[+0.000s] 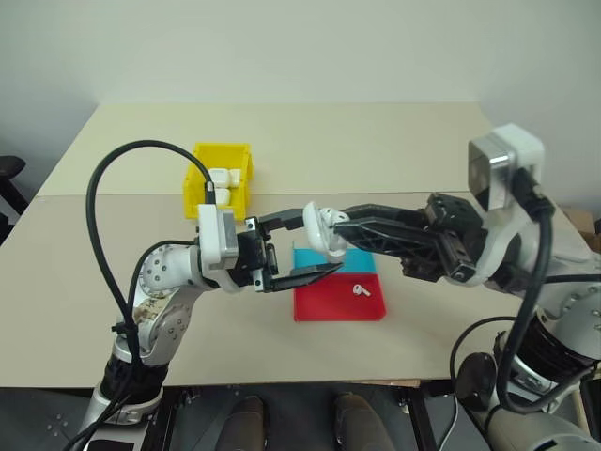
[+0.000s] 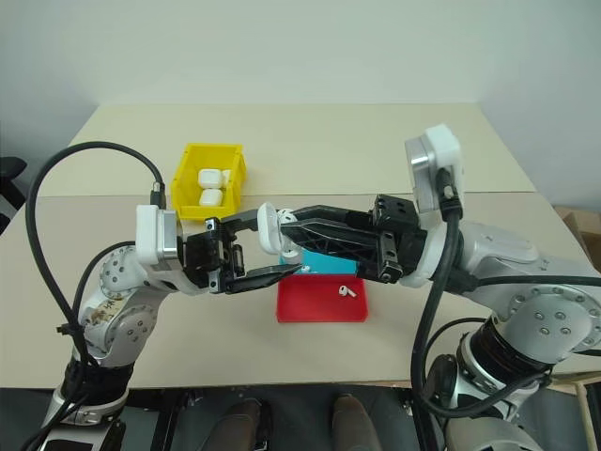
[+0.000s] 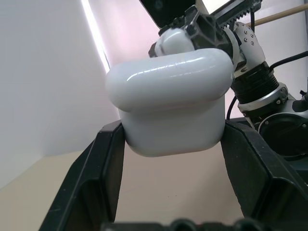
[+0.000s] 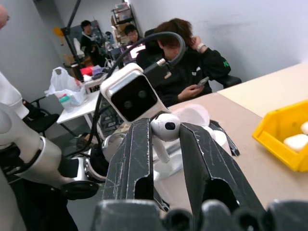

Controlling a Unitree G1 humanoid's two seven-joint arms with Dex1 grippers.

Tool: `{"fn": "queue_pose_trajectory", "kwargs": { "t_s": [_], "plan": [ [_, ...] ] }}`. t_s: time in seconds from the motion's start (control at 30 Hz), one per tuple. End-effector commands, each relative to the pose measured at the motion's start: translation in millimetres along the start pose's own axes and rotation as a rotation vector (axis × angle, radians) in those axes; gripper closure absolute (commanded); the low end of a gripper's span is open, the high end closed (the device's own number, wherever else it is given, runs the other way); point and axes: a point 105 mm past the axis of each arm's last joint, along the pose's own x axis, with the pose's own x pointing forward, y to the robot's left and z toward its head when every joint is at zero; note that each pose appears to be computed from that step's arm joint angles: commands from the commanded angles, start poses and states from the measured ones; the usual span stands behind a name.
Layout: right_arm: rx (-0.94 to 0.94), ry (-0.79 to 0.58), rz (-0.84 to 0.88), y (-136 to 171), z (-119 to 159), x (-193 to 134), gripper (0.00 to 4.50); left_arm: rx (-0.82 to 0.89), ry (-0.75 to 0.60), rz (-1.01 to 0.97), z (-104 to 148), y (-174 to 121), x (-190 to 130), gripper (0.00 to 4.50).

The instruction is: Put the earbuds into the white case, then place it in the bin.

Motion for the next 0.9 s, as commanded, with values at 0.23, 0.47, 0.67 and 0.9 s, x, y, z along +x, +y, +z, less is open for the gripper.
{"fn": "queue_pose_trajectory", "kwargs": {
  "t_s": [0.23,0.47,0.67,0.9],
  "plan": [
    [-0.041,-0.013,0.004,6.6,0.4,1.5,3.75,0.047,-0.036,0.011,5.5,1.3,3.5,1.76],
    [-0.067,0.019,-0.038,1.6,-4.8,0.4,1.84,0.052,-0.030,0.013,3.9,1.3,2.6,1.76],
    [-0.108,0.036,-0.042,0.5,-0.8,-11.2,1.84,0.041,0.014,0.015,-9.5,-0.7,-4.6,1.76],
    [-0.252,0.153,0.011,-1.8,19.0,-16.5,2.01,0.044,0.147,-0.014,-40.2,4.8,2.8,1.76]
  ]
}}
